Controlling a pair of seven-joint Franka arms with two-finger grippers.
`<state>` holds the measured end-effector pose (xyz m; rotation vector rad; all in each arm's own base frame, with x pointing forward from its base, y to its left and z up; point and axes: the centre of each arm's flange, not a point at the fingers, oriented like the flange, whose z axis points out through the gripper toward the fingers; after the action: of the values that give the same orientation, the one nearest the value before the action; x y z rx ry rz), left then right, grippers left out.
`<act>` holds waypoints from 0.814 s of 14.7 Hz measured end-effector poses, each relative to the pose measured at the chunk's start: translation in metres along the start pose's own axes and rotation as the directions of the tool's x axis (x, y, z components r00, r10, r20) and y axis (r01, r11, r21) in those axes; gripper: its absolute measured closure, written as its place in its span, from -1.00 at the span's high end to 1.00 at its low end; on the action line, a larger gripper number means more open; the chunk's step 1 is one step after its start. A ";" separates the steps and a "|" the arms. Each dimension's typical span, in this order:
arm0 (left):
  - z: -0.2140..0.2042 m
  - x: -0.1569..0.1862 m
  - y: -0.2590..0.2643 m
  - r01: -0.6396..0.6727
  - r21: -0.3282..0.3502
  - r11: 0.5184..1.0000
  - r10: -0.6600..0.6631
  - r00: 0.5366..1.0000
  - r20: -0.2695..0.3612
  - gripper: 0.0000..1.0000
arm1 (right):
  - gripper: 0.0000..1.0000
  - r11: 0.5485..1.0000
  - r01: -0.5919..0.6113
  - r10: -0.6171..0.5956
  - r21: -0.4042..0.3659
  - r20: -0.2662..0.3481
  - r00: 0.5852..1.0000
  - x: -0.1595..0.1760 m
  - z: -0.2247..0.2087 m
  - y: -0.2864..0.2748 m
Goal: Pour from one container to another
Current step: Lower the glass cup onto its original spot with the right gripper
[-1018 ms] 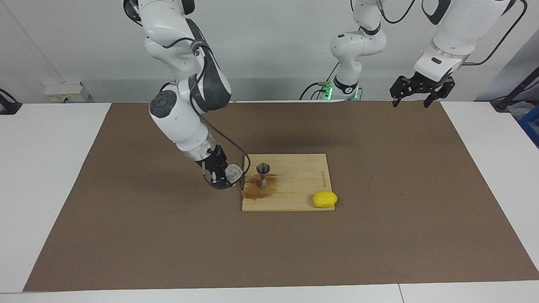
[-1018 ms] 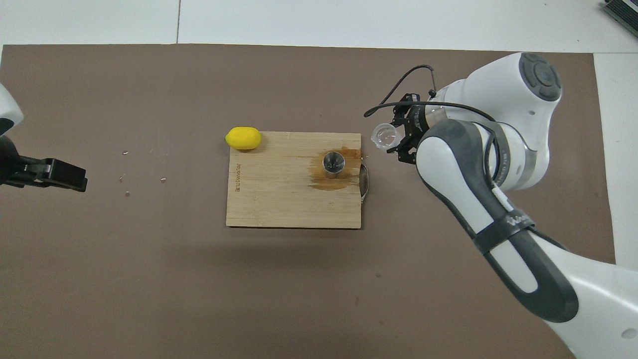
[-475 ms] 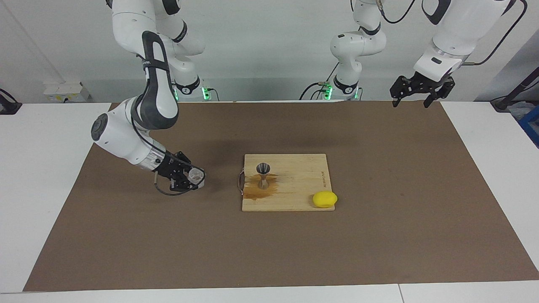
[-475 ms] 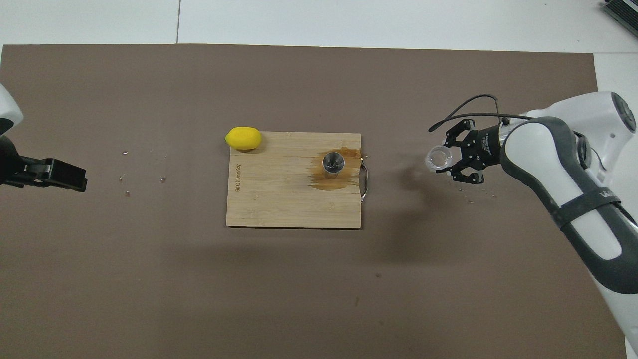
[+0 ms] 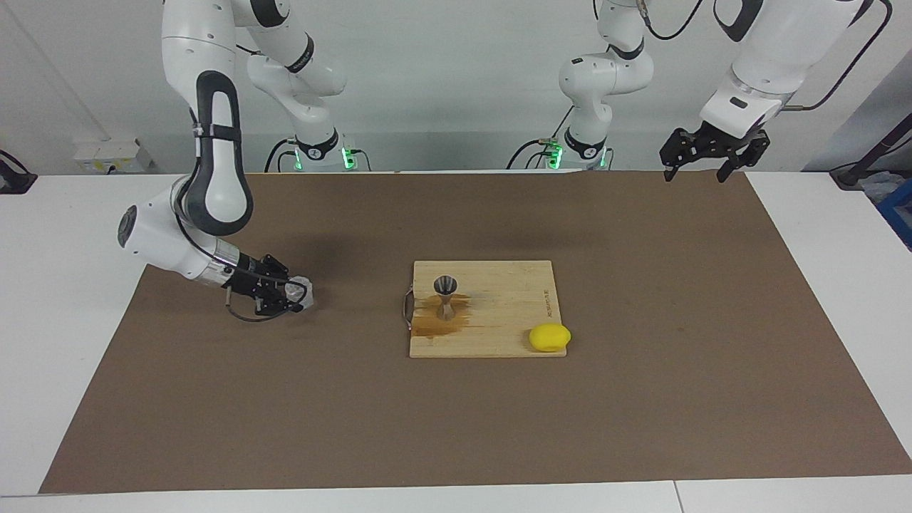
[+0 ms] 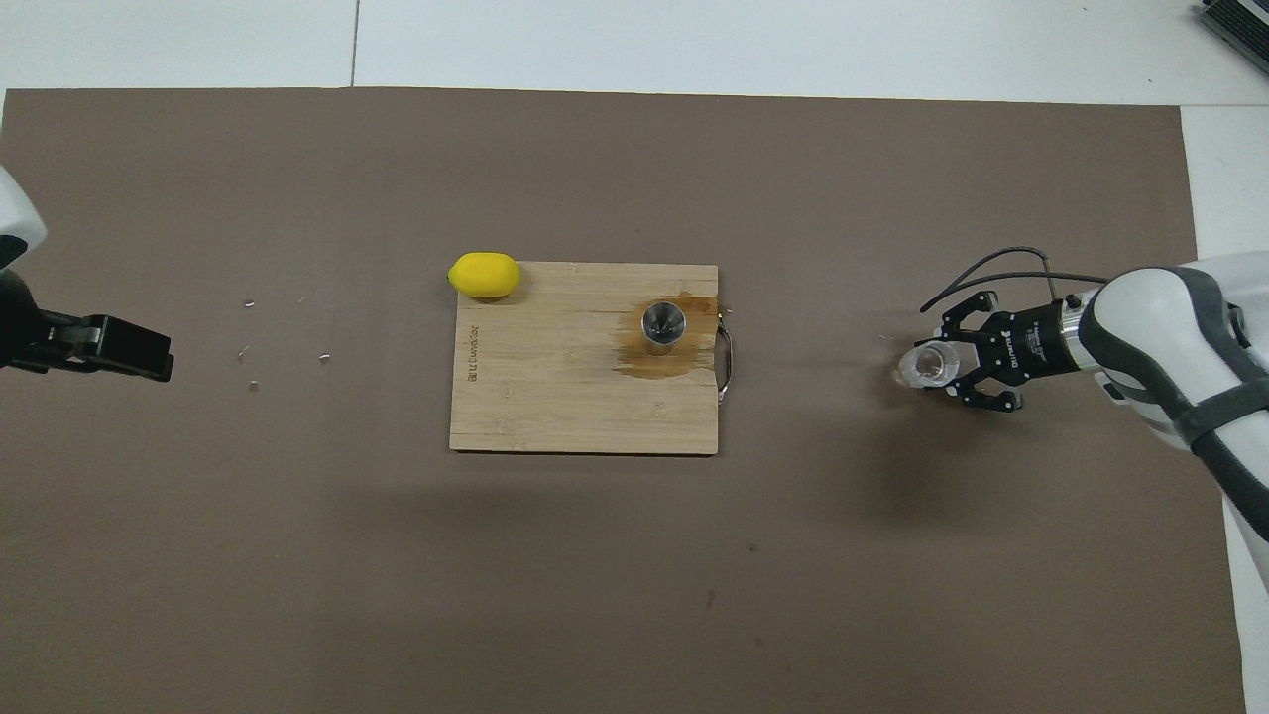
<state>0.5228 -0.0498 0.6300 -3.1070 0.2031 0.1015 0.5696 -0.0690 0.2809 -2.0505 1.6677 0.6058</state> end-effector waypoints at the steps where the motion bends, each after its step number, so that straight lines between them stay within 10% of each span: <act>1: 0.000 0.000 0.000 0.000 0.000 1.000 0.000 1.000 0.000 1.00 | 0.00 1.000 0.007 -0.007 0.001 0.017 1.000 0.013 -0.001 0.006; 7: 0.000 0.000 0.000 0.000 0.000 1.000 0.000 1.000 0.000 1.00 | 0.01 1.000 -0.001 0.000 0.015 0.051 0.999 0.044 -0.002 0.022; 12: 0.000 0.000 0.000 0.000 0.000 1.000 0.000 1.000 0.000 1.00 | 0.97 1.000 -0.016 0.014 0.026 0.051 0.999 0.053 -0.008 0.027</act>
<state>0.5228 -0.0498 0.6300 -3.1070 0.2031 0.1015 0.5531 -0.1204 0.2552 -1.9898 1.6549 0.6324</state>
